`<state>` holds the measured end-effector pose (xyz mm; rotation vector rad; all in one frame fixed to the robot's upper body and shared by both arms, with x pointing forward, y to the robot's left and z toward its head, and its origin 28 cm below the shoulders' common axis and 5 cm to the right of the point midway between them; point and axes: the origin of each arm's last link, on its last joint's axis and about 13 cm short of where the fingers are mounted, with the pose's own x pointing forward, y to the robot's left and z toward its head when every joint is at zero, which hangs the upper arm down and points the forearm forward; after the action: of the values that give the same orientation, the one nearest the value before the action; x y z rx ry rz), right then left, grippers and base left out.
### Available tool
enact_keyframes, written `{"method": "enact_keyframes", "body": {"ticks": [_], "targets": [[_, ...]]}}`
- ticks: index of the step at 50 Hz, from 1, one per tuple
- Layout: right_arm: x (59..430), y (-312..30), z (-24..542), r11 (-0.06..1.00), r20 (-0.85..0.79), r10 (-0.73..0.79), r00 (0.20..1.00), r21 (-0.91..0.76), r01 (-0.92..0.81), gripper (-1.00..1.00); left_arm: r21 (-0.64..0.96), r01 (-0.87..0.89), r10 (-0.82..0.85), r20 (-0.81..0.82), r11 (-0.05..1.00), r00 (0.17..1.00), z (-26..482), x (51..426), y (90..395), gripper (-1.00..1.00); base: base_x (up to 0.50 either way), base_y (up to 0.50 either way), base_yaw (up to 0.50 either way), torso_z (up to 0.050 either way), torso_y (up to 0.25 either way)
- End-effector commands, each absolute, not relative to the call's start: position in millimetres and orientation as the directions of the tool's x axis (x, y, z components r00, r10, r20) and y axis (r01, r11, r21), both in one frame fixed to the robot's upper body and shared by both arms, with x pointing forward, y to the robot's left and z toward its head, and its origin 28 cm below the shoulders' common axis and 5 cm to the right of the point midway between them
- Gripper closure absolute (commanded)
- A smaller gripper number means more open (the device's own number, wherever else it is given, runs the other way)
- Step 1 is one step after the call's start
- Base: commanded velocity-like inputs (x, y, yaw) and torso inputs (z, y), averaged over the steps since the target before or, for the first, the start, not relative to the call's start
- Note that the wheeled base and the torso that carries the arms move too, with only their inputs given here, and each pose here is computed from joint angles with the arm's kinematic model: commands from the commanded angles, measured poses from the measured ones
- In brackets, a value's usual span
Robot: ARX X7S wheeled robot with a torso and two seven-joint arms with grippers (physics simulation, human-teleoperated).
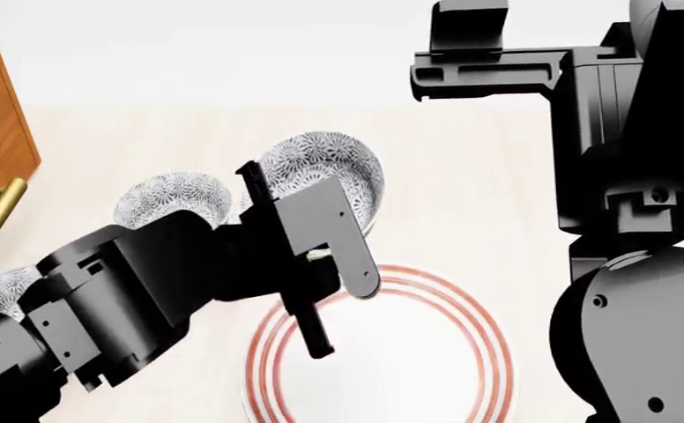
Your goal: Put the bowl at the front on the plate.
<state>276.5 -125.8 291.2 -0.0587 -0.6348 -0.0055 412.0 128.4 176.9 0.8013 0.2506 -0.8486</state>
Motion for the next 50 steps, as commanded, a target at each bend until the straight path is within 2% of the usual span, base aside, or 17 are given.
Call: {"method": "enact_keyframes", "body": {"ticks": [1,27,50], "targets": [[277.5,-126.8,290.5,0.998,0.594,0.006,0.805,-0.048,0.028,-1.0,0.524,0.777,-0.568,-0.541,0.35,0.621,181.3,410.5,124.7,1.0,0.0,0.0,0.0,0.0,0.0],[277.5,-128.8,286.8,0.998,0.591,-0.008,0.806,-0.047,0.045,-1.0,0.456,0.851,-0.626,-0.591,0.262,0.509,180.7,401.8,109.9,1.0,0.0,0.0,0.0,0.0,0.0],[277.2,-130.6,283.4,0.998,0.59,-0.019,0.808,-0.037,0.05,-1.0,0.419,0.881,-0.639,-0.62,0.221,0.455,171.4,394.7,103.0,1.0,0.0,0.0,0.0,0.0,0.0]]}}
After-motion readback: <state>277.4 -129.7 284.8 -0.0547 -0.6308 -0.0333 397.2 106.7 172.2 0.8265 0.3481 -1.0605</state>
